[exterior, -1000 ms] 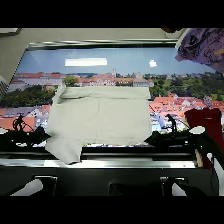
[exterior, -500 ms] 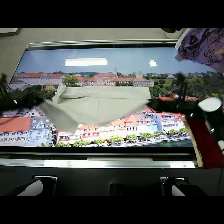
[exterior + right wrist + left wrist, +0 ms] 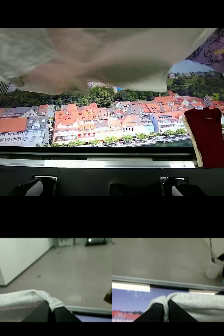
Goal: Fold the clothes and pants, and hang the long-sleeved shirts on hangers.
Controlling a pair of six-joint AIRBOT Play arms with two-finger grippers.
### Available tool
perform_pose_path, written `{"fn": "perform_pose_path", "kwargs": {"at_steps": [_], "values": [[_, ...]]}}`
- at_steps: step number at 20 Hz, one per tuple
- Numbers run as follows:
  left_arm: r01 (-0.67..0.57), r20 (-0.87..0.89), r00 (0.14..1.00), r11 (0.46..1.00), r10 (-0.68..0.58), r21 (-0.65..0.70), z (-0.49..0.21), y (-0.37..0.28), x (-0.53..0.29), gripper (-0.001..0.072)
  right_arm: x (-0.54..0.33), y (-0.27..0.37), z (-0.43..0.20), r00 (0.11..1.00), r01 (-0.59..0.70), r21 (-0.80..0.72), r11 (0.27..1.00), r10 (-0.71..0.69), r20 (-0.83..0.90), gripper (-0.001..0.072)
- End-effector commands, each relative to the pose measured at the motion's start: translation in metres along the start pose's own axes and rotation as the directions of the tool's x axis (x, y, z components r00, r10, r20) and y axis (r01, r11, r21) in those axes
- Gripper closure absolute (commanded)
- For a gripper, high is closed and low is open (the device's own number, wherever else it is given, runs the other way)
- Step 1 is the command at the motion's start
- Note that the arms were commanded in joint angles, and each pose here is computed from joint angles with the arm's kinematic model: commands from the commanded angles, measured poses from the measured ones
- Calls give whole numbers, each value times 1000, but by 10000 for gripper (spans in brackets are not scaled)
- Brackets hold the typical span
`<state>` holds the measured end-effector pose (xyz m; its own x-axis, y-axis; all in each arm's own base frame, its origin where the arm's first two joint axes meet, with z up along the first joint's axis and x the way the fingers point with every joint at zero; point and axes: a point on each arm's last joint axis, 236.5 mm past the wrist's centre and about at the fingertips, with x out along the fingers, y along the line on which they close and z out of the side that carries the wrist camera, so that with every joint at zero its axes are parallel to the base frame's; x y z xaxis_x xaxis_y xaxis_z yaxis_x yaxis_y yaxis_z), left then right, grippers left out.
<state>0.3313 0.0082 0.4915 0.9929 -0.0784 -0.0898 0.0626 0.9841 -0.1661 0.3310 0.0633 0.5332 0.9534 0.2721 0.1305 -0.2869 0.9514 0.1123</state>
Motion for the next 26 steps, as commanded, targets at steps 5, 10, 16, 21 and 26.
{"fn": "perform_pose_path", "kwargs": {"at_steps": [5,10,16,21,26], "values": [[-227,221,948,973,228,-29,43,14,-126,690,-98,17,67,985,67,1,998,-66,158,680],[-202,25,979,978,204,-54,-5,33,-50,690,-27,-15,-6,990,107,26,994,-104,-96,680],[-169,-461,881,981,107,-96,-177,84,119,689,88,-79,-241,710,219,97,971,-90,-699,679],[-173,-760,649,979,34,-104,-360,108,217,689,146,-117,-415,484,295,136,946,-25,-875,680],[-197,-884,467,970,-32,-139,-491,108,247,688,178,-139,-528,424,413,199,888,6,-905,678]]}}
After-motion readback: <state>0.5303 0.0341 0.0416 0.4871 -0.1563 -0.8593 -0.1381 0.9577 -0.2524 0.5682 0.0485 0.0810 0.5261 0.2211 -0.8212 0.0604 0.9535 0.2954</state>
